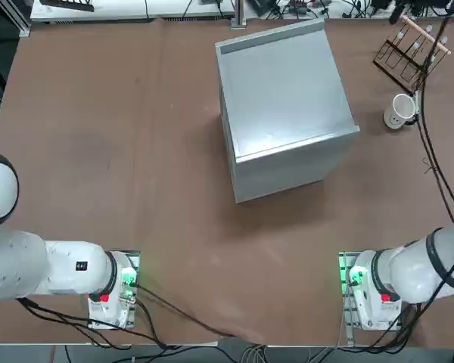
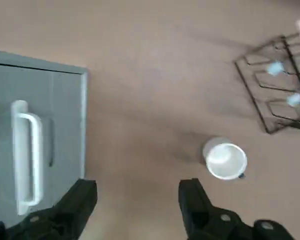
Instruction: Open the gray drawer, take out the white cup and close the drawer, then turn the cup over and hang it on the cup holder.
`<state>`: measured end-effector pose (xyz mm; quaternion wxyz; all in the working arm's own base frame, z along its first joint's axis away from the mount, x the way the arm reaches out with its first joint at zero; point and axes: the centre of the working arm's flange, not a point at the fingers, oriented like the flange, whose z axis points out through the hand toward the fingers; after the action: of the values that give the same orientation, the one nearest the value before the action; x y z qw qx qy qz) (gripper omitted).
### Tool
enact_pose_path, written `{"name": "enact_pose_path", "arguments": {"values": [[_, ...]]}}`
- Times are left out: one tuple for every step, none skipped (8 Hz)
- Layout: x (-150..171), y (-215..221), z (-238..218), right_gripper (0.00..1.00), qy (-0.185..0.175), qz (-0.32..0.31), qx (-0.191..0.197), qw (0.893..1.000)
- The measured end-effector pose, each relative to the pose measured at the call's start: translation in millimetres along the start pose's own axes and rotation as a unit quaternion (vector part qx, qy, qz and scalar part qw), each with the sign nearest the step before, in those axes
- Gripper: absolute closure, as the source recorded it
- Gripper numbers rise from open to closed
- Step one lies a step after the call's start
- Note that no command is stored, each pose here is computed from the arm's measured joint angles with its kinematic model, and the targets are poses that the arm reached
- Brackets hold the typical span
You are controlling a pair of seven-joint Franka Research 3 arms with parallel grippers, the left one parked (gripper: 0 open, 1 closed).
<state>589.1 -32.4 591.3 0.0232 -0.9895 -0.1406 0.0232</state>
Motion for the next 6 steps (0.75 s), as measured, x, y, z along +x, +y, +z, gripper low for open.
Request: {"name": "enact_pose_path", "arguments": {"values": [[-15.8,33.2,-4.3,0.0,0.0,-0.02,-0.002,1.0],[-36.3,72.1,-5.9,0.0,0.0,-0.056,-0.003,0.998],[-58.1,110.9,-1.7,0.0,0.001,-0.086,0.0,0.996],[-78.2,146.2,10.6,0.0,0.006,-0.111,0.0,0.994],[-93.6,173.9,29.3,0.0,0.019,-0.126,-0.002,0.992],[-106.2,194.2,52.3,0.0,0.039,-0.141,0.002,0.989]]}}
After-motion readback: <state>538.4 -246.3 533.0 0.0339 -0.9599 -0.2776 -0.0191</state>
